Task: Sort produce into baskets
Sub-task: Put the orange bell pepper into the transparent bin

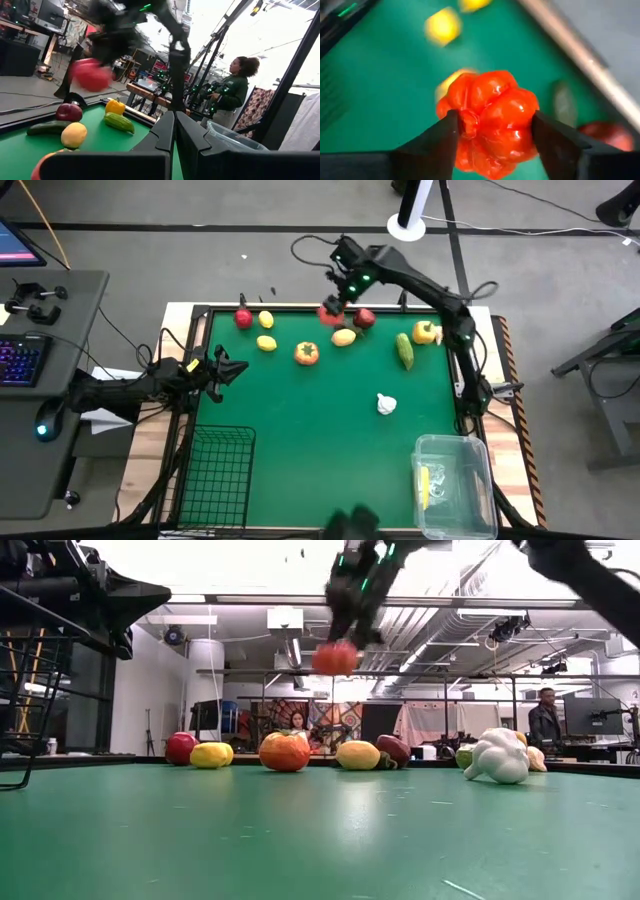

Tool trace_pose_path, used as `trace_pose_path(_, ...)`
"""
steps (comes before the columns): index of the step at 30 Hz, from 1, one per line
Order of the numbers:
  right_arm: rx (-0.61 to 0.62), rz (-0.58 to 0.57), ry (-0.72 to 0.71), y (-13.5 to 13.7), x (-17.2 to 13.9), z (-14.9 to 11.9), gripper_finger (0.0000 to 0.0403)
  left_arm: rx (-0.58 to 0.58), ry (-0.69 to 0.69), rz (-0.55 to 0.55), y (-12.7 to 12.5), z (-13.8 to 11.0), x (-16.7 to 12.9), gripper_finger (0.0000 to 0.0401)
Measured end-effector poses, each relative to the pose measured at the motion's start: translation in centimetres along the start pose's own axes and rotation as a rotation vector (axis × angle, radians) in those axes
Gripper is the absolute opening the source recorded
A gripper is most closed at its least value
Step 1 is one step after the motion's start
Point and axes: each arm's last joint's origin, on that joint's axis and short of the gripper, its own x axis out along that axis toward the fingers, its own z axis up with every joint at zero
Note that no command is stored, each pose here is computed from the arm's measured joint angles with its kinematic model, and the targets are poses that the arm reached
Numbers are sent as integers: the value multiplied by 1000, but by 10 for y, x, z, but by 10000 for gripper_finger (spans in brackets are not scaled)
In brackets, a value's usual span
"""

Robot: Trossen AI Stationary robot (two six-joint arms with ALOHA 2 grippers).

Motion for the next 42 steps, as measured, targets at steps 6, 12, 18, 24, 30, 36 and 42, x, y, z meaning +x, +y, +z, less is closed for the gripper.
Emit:
trace_pose_path(6, -162, 118, 123, 78, -64, -53, 197, 0, 0, 1, 0, 0, 0, 3)
trace_pose_path(12, -87, 256, 121, 140, -121, -114, 197, 0, 0, 1, 0, 0, 0, 3)
trace_pose_path(18, 134, 258, 243, 171, -152, -190, 198, 1, 3, 1, 0, 0, 0, 3)
trace_pose_path(24, 375, 173, 496, 187, -148, -267, 199, 1, 3, 2, 0, 0, 0, 3)
trace_pose_path(30, 471, 28, 655, 196, -127, -319, 199, 1, 3, 2, 0, 0, 0, 3)
trace_pose_path(36, 529, -92, 704, 199, -108, -345, 200, 1, 3, 2, 0, 0, 0, 3)
trace_pose_path(42, 521, -109, 729, 202, -94, -358, 200, 1, 3, 2, 0, 0, 0, 3)
